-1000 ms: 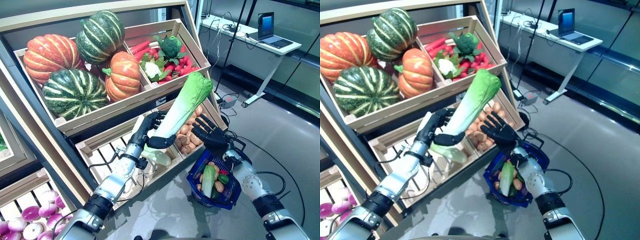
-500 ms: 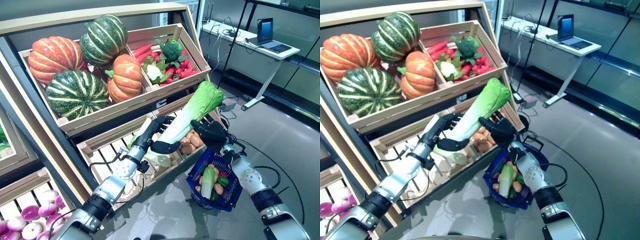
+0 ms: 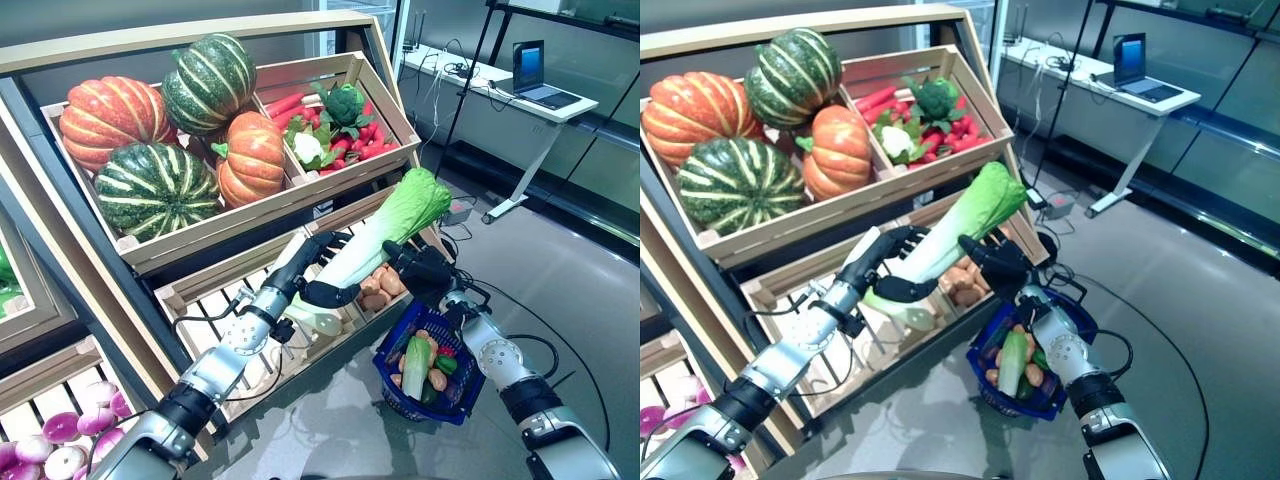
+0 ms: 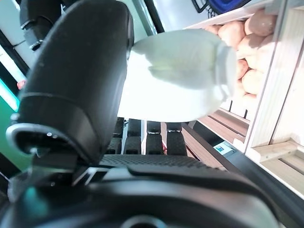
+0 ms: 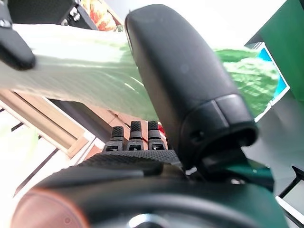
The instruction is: Put vegetables into the basket
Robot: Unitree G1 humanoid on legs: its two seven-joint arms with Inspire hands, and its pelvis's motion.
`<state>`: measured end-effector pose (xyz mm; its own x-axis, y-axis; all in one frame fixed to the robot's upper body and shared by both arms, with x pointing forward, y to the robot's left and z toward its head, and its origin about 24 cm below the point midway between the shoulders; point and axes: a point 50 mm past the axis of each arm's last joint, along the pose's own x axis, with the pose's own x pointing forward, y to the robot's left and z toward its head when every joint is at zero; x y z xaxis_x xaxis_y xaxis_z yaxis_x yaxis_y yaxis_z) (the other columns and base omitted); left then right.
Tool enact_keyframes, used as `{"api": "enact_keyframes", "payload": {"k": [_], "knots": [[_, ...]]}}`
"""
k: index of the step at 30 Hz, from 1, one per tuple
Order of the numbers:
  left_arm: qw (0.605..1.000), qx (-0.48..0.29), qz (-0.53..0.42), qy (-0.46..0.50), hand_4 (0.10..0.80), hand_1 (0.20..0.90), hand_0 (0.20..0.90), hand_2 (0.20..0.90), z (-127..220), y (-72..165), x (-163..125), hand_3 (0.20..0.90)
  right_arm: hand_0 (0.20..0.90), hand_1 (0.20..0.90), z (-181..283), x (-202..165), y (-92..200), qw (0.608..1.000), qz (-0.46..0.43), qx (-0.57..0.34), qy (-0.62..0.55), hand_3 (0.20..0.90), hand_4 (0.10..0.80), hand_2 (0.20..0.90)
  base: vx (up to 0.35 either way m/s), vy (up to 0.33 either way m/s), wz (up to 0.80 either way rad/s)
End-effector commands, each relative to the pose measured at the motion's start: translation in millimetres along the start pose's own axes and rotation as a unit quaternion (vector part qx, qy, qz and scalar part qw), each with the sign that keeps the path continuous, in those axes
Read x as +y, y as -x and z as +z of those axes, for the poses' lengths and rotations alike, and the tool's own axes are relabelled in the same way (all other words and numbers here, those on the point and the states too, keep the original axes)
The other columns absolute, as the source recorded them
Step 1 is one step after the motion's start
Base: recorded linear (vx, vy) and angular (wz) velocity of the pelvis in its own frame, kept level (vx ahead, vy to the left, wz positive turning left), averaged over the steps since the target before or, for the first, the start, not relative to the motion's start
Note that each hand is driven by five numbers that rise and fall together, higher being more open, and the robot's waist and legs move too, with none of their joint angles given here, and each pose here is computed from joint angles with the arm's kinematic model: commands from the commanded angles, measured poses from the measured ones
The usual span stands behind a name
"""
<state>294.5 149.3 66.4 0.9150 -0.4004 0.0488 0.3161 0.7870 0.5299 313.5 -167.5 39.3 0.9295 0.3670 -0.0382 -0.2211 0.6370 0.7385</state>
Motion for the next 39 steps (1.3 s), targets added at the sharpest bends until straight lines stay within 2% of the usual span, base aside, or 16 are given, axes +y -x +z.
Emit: {"api": "enact_keyframes", "payload": {"k": [1,14,15,16,17,34,35,36,39], "knots": [[0.954,-0.269,-0.130,-0.026,0.400,0.300,0.300,0.300,109.3,-22.1,-28.5,0.300,0.900,0.900,55.3,53.6,-43.2,0.992,0.068,-0.104,0.019,0.900,0.800,0.900,0.000,0.000,0.00],[0.923,-0.311,-0.227,-0.021,0.400,0.300,0.300,0.300,126.6,-7.9,-54.9,0.300,0.900,0.900,77.5,62.7,-58.1,0.989,0.029,-0.145,0.027,0.900,0.800,0.900,0.000,0.000,0.00],[0.921,-0.312,-0.230,-0.023,0.400,0.300,0.300,0.300,126.9,-6.8,-55.7,0.300,0.540,0.540,79.5,63.2,-58.4,0.988,0.025,-0.152,0.022,0.540,0.560,0.540,0.000,0.000,0.00],[0.921,-0.313,-0.232,-0.023,0.400,0.300,0.300,0.300,126.8,-6.2,-56.6,0.300,0.488,0.488,80.6,63.9,-58.8,0.987,0.022,-0.156,0.015,0.488,0.525,0.488,0.000,0.000,0.00],[0.920,-0.315,-0.233,-0.024,0.400,0.300,0.300,0.300,127.1,-5.6,-57.7,0.300,0.300,0.300,81.8,63.7,-59.3,0.987,0.015,-0.161,0.008,0.300,0.400,0.300,0.000,0.000,0.00],[0.934,-0.296,-0.197,-0.026,0.400,0.300,0.300,0.300,121.4,-8.1,-54.4,0.300,0.300,0.300,85.8,58.8,-58.3,0.982,-0.018,-0.186,-0.008,0.300,0.400,0.300,-0.001,0.001,0.02],[0.937,-0.289,-0.192,-0.023,0.507,0.460,0.460,0.460,119.6,-9.4,-53.5,0.460,0.300,0.300,85.4,58.0,-57.7,0.982,-0.021,-0.187,-0.006,0.300,0.400,0.300,0.000,0.000,0.00],[0.942,-0.279,-0.186,-0.020,0.800,0.900,0.900,0.900,116.8,-11.2,-52.5,0.900,0.300,0.300,86.1,56.6,-57.0,0.982,-0.024,-0.187,-0.004,0.300,0.400,0.300,0.000,0.000,0.00],[0.951,-0.260,-0.167,-0.011,0.800,0.900,0.900,0.900,109.6,-12.1,-48.1,0.900,0.300,0.300,88.2,49.4,-52.7,0.981,-0.036,-0.188,0.005,0.300,0.400,0.300,0.000,0.000,0.00]]}}
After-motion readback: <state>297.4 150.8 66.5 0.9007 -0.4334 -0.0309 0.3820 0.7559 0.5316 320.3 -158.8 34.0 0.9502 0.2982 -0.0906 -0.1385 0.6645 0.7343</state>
